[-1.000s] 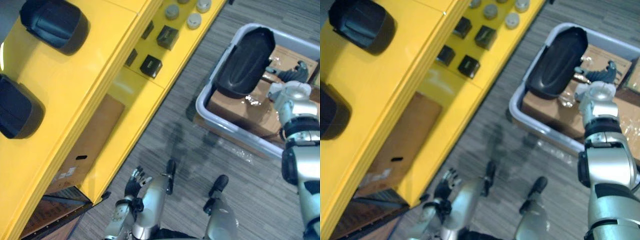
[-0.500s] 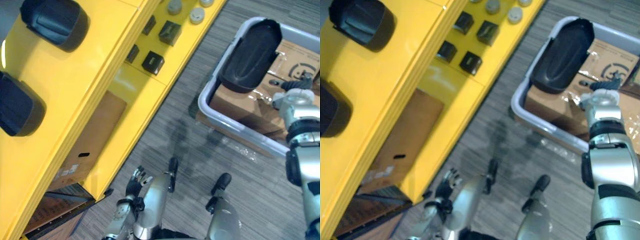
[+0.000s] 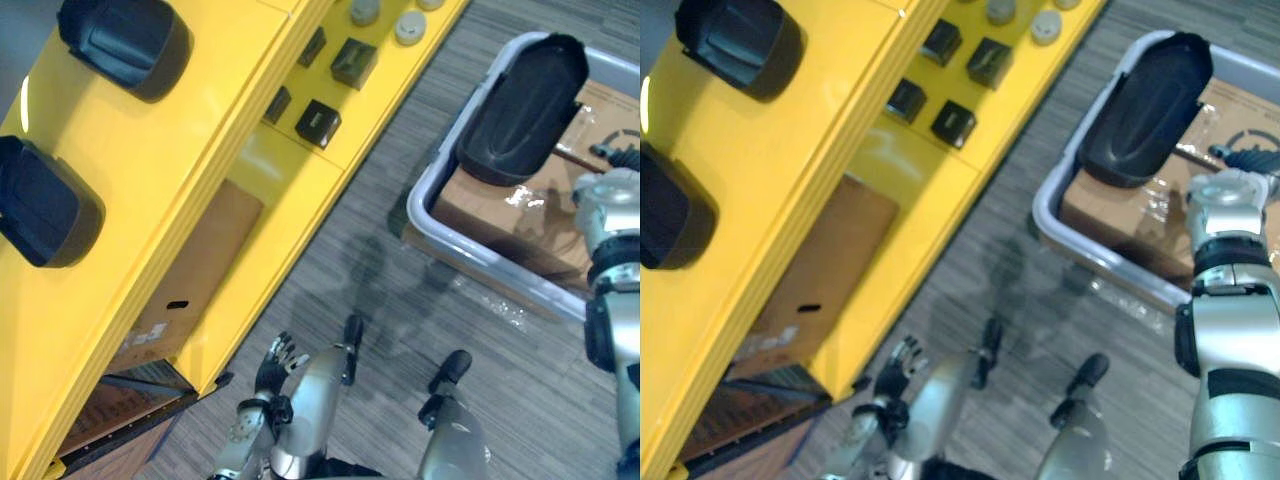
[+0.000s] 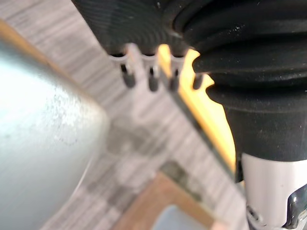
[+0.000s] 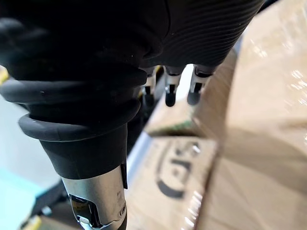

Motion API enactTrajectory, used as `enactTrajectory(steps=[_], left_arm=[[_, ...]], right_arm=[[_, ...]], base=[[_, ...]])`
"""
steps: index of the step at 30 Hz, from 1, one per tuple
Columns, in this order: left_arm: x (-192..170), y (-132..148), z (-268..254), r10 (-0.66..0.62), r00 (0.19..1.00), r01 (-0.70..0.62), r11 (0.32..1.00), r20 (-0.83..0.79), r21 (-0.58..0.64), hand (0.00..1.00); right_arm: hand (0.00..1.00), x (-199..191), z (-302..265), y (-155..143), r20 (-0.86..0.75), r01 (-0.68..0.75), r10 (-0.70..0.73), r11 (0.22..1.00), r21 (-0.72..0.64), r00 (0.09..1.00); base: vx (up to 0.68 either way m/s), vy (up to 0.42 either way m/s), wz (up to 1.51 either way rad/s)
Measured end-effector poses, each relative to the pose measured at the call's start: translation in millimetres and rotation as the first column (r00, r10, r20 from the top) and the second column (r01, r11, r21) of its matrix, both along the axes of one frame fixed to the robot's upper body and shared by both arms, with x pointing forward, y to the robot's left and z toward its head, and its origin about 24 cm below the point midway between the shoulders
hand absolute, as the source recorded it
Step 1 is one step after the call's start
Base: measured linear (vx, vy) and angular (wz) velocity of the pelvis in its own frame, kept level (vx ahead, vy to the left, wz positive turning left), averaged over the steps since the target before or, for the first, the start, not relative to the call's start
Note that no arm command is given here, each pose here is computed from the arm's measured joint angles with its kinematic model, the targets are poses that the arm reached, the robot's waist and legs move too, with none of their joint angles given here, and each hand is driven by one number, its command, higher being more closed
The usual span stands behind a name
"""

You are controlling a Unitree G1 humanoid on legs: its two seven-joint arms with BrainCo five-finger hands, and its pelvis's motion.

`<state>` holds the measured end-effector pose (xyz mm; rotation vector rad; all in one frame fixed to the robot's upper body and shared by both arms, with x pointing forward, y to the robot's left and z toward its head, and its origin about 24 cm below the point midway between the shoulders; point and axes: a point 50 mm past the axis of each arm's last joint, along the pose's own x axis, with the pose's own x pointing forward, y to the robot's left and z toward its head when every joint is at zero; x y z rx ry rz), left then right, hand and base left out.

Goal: Walk over and take plastic housings, then place them on the shelf

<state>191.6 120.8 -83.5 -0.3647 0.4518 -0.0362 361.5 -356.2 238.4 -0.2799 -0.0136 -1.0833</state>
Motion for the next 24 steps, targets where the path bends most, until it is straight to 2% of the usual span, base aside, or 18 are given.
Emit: enactTrajectory(steps=[9, 16, 24], left_arm=[[-4.6, 0.3, -1.6, -0.005, 1.0, 0.005, 1.0, -0.012, -0.006, 0.0], [-6.6, 1.0, -2.4, 0.013, 1.0, -0.014, 0.999, -0.022, -0.029, 0.0], [-4.5, 0.5, 0.5, 0.019, 1.0, -0.019, 0.999, -0.006, -0.042, 0.0]], right_arm=[[0.0, 4.7, 23.2, 9.8, 0.079, -0.044, 0.047, 0.999, -0.032, 0.996], [0.0, 14.2, 19.1, 21.3, 0.02, -0.172, 0.173, 0.984, -0.052, 0.985], [0.0, 20.6, 14.6, 30.0, -0.046, -0.254, 0.251, 0.964, -0.084, 0.967]], base=[[-0.02, 0.012, -0.03], [0.0, 0.0, 0.0], [0.0, 0.002, 0.0]])
